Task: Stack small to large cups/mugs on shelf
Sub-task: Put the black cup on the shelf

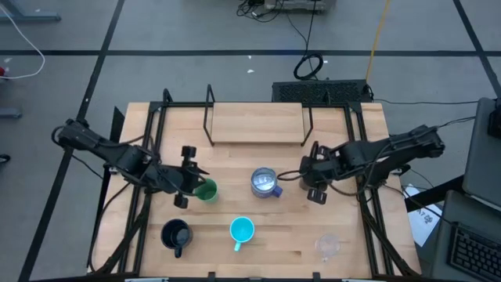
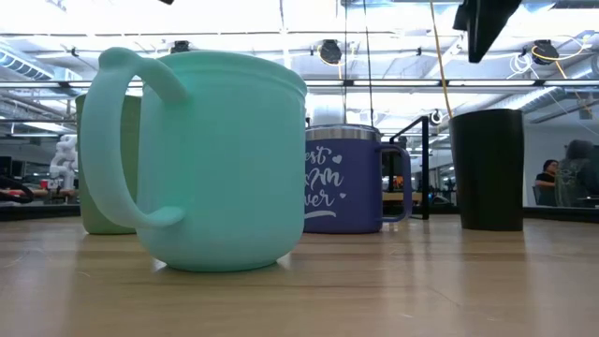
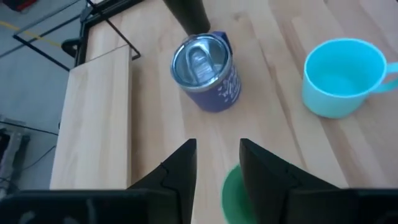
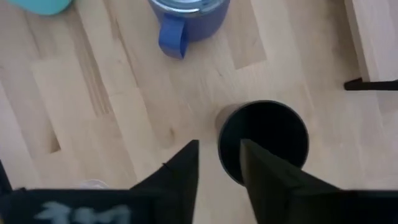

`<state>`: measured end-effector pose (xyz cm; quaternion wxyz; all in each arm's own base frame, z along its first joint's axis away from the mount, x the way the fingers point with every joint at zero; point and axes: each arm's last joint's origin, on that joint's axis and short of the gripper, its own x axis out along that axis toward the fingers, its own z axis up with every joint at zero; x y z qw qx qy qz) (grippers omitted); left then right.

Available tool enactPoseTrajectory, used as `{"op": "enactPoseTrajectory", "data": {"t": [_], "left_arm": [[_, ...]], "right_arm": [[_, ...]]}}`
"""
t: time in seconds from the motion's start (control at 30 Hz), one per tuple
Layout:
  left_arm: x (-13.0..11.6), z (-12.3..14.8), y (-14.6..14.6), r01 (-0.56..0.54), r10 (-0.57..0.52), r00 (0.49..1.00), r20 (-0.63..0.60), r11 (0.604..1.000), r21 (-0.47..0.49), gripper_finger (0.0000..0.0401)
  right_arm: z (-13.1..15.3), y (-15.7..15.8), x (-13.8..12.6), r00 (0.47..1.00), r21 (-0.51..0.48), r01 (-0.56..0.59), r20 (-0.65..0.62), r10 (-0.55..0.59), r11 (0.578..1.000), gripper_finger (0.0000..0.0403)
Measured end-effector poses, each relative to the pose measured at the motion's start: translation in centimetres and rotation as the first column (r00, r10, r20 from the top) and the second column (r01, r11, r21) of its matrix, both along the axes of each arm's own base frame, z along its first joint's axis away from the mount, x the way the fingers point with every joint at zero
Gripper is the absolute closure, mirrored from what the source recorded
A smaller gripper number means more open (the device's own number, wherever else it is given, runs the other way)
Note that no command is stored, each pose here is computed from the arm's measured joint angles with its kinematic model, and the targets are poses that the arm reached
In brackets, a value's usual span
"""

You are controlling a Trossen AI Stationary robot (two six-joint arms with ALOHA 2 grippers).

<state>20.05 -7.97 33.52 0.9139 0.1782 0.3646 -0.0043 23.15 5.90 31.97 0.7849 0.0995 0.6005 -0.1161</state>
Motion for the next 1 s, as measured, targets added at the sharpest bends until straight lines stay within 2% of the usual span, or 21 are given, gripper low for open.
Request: {"op": "enactPoseTrajectory", "data": {"t": [0.13,0.23,0.57,1.0], "left_arm": [[0.4,-1.2,-0.1,-0.029,0.029,0.999,0.023,0.999,0.018,0.0277],[0.5,-1.5,0.0,-0.054,0.053,0.998,0.04,0.998,0.027,0.0277],[1.1,-2.3,-0.3,-0.051,0.05,0.993,0.105,0.999,0.011,0.0277],[1.3,-2.0,-0.4,-0.053,0.054,0.989,0.14,0.999,-0.011,0.0277]], "right_arm": [[-0.2,0.3,0.2,1.0,0.003,-0.005,-0.012,0.005,1.0,0.025],[-0.2,0.7,0.1,1.0,0.023,-0.015,-0.017,0.015,1.0,0.0238],[-2.0,0.9,-0.4,0.997,0.011,0.005,-0.08,-0.004,1.0,0.0254],[-5.6,0.7,-0.8,0.985,-0.02,-0.092,-0.146,0.088,0.996,0.0256]]}}
